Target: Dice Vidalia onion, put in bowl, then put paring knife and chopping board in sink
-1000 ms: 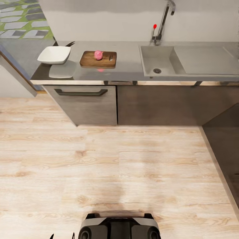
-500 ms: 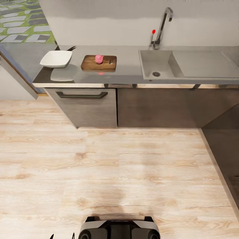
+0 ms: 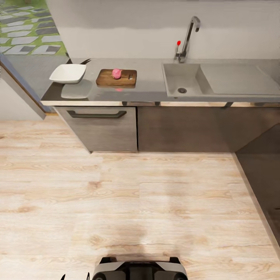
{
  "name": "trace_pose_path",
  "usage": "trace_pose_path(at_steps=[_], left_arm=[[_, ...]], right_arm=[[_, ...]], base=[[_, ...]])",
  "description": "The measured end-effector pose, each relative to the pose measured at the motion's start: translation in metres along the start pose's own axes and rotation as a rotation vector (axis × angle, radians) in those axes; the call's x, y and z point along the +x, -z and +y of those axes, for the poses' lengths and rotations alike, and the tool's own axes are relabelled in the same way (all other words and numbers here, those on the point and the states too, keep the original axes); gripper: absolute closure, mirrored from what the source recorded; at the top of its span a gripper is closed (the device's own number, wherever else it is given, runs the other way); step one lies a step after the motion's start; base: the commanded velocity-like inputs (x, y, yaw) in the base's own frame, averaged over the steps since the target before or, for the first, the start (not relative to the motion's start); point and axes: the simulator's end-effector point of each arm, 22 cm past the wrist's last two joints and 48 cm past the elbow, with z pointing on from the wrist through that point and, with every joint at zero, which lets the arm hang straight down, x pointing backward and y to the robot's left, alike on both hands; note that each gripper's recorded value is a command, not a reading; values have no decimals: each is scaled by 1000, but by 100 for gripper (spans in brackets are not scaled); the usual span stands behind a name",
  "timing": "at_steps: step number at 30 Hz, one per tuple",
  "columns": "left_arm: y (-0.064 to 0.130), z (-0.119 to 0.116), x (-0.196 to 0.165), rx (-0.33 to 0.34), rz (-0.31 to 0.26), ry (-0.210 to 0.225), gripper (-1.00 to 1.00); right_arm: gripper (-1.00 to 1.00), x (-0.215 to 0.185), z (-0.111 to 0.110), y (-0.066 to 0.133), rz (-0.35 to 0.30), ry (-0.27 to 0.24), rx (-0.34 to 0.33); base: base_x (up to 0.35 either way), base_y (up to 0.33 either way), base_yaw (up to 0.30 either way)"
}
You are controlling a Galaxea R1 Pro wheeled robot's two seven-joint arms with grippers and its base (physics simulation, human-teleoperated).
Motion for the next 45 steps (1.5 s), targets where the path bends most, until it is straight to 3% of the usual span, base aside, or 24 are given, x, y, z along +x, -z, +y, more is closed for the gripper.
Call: trace_pose_path(at_steps=[9, 45], left_arm=[[-1, 0, -6, -2, -14, 3, -100], [-36, -3, -24, -9, -71, 12, -100]], right_arm=[[-100, -5, 0, 0, -13, 1, -1], [-100, -33, 4, -28, -58, -2, -4]], base=[[0, 0, 0], [0, 0, 0]])
